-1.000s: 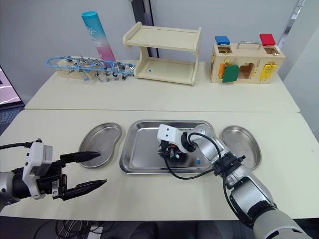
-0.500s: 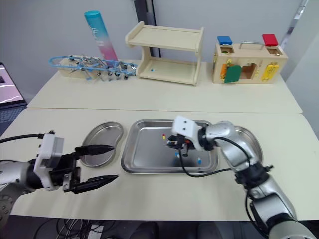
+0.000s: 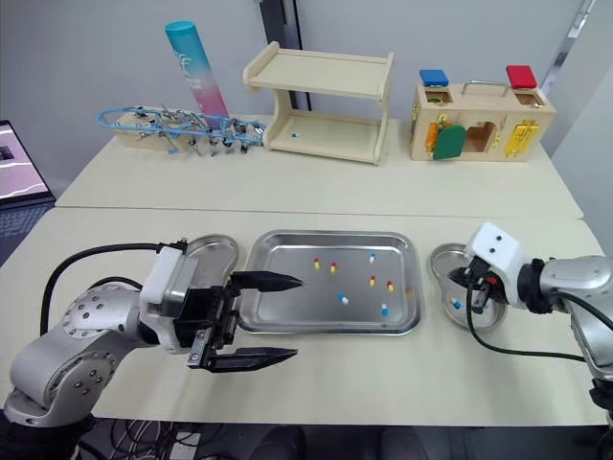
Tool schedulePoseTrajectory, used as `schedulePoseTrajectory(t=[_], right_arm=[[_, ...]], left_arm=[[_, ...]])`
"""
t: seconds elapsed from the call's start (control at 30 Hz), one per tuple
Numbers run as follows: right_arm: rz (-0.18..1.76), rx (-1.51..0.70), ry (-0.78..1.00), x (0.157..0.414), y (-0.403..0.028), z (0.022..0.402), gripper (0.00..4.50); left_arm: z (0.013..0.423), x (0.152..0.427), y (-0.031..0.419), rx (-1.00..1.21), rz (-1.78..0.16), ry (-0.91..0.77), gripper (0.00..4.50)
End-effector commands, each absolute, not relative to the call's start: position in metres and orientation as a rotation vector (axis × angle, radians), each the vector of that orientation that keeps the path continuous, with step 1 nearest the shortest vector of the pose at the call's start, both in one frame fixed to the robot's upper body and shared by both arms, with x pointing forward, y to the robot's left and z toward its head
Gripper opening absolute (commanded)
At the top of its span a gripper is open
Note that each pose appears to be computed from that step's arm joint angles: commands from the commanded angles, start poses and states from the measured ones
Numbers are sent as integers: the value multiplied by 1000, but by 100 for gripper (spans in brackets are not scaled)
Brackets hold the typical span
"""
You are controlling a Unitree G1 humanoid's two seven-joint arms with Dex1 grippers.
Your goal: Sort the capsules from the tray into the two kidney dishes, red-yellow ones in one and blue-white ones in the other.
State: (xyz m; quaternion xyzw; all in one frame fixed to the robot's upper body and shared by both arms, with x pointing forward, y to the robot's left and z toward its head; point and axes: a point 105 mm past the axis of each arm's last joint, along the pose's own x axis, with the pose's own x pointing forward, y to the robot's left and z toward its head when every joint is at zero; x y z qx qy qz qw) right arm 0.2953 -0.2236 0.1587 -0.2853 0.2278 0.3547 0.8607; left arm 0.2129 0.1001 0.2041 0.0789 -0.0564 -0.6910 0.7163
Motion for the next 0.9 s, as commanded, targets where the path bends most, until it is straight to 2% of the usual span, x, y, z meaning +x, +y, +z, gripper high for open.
schedulePoseTrajectory(t=[0.03, 0.43, 0.47, 0.53, 0.73, 0.9], right_arm=[[696, -638, 467, 299, -233, 162, 3], [683, -665, 504, 299, -250, 161, 3], [678, -687, 517, 298, -255, 161, 40], [659, -715, 538, 297, -264, 161, 75], [698, -772, 602, 288, -272, 154, 258], [679, -812, 489, 294, -274, 169, 416]], left_arm=[[209, 213, 96, 190, -1541, -157, 450], [206, 214, 98, 183, -1511, -151, 450], [205, 214, 98, 182, -1510, -149, 450], [204, 214, 98, 181, -1506, -148, 450], [201, 212, 98, 179, -1498, -143, 450], [196, 223, 119, 193, -1358, -72, 450]])
